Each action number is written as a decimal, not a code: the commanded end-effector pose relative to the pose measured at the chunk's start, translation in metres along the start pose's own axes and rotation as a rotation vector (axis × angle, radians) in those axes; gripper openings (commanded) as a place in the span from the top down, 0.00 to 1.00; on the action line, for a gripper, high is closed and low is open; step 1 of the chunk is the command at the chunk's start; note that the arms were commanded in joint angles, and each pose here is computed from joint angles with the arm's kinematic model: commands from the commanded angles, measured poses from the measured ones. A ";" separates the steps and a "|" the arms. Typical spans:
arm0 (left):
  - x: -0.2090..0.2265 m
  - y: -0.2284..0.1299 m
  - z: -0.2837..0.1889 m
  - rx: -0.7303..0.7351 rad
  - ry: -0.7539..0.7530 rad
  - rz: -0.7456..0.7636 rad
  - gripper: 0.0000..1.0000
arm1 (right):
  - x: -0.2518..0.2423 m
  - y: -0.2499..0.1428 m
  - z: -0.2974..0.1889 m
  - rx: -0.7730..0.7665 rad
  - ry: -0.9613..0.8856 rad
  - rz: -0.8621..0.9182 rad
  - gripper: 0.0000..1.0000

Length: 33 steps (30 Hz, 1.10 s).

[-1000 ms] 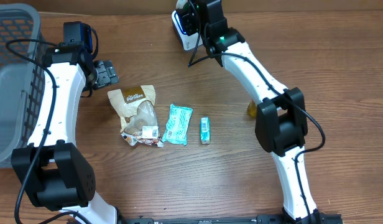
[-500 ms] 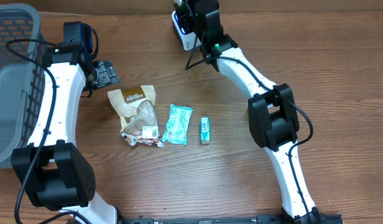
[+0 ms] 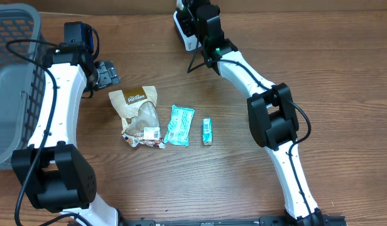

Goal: Scan the item barcode
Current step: 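Hold the jar label up in front of the white scanner, then carry the jar to the right and set it on the table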

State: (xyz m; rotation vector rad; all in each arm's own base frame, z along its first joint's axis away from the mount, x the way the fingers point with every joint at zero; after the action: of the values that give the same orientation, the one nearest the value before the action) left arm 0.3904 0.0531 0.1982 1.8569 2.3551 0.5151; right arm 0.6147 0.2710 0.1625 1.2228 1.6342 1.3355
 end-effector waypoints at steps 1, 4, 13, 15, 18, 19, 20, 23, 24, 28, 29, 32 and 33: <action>-0.001 0.002 -0.009 -0.027 0.006 0.009 0.00 | -0.008 -0.006 0.005 -0.005 -0.015 0.003 0.56; -0.001 0.002 -0.009 -0.027 0.006 0.009 0.00 | -0.008 0.000 0.005 -0.037 -0.015 0.006 0.56; -0.001 0.002 -0.009 -0.027 0.006 0.009 0.00 | -0.005 0.088 -0.028 -0.210 0.002 0.059 0.58; -0.001 0.002 -0.009 -0.027 0.006 0.009 0.01 | -0.004 0.120 -0.046 -0.235 0.003 0.061 0.57; -0.001 0.002 -0.009 -0.027 0.006 0.009 0.00 | -0.010 0.162 -0.081 -0.225 -0.007 0.061 0.52; -0.001 0.002 -0.009 -0.027 0.006 0.009 0.01 | -0.012 0.168 -0.087 -0.214 -0.010 0.060 0.52; -0.001 0.002 -0.009 -0.027 0.006 0.009 0.00 | -0.017 0.180 -0.104 -0.173 -0.024 0.059 0.52; -0.001 0.002 -0.009 -0.027 0.006 0.009 0.00 | -0.032 0.188 -0.130 -0.080 -0.054 0.079 0.60; -0.001 0.002 -0.009 -0.027 0.006 0.009 0.00 | -0.043 0.188 -0.143 -0.022 -0.077 0.121 0.60; -0.001 0.002 -0.009 -0.027 0.006 0.009 0.00 | -0.093 0.173 -0.180 0.167 -0.199 0.271 0.61; -0.001 0.002 -0.009 -0.027 0.006 0.009 0.00 | -0.104 0.168 -0.185 0.203 -0.228 0.297 0.61; -0.001 0.003 -0.009 -0.027 0.007 0.009 0.00 | -0.145 0.139 -0.205 0.351 -0.347 0.420 0.61; -0.001 0.002 -0.009 -0.027 0.006 0.009 0.00 | -0.166 0.122 -0.217 0.436 -0.415 0.478 0.61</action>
State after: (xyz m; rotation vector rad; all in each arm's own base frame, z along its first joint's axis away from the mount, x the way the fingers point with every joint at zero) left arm 0.3902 0.0530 0.1980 1.8574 2.3555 0.5144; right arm 0.5043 0.0936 0.3437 1.8327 1.5634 1.0131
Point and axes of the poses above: each gripper's point midway between its finger pads, its own z axis out along the fingers, its own x axis along the line the jaws close on, y = z × x, the point moved 6 cm from there along -z, back along the fingers, and after that the axes turned 11 degrees about z, right-handed, at the moved point
